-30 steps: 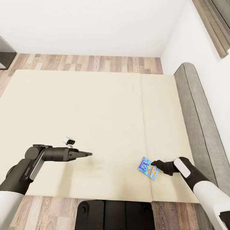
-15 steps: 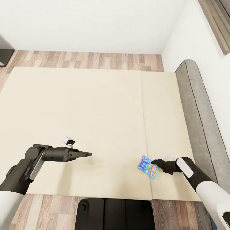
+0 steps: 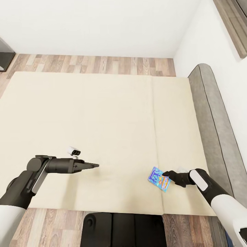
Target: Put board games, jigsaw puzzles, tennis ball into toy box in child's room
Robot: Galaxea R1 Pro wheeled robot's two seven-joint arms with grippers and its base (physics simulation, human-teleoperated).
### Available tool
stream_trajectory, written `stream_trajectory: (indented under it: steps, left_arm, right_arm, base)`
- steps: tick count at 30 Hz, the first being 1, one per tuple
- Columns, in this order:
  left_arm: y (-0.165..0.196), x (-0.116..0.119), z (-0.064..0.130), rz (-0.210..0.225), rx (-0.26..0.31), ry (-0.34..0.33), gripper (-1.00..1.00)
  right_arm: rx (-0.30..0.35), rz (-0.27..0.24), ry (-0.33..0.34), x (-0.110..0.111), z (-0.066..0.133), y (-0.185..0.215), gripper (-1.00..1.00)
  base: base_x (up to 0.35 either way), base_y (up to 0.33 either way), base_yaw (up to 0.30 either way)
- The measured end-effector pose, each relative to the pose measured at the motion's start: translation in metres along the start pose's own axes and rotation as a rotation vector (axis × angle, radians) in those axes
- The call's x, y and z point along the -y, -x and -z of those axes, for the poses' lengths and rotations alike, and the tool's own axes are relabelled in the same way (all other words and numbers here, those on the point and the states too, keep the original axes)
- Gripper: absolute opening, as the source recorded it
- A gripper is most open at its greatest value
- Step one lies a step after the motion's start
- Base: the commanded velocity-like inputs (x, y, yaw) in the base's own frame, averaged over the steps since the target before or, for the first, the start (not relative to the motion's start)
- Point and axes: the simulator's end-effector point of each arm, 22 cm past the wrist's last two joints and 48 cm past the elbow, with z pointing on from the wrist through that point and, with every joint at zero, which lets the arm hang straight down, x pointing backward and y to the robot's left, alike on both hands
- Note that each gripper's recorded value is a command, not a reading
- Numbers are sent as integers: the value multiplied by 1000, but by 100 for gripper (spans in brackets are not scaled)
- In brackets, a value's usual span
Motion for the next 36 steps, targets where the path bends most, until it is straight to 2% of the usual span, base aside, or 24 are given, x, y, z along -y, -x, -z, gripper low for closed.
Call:
stream_trajectory:
  steps: [8,10,11,36]
  left_arm:
    - [0,0,0,0,0,0,100]
    - [0,0,0,0,0,0,100]
    - [0,0,0,0,0,0,100]
    - [4,9,1,-20,1,0,100]
  right_arm:
    - [1,7,0,0,0,0,100]
    - [-13,-4,49,-25,-8,-9,100]
    - [-14,-2,50,-26,-9,-10,100]
    - [6,8,70,-35,1,-2,100]
  base:
    - [0,0,0]
    - [0,0,0]
    - [0,0,0]
    - [0,0,0]
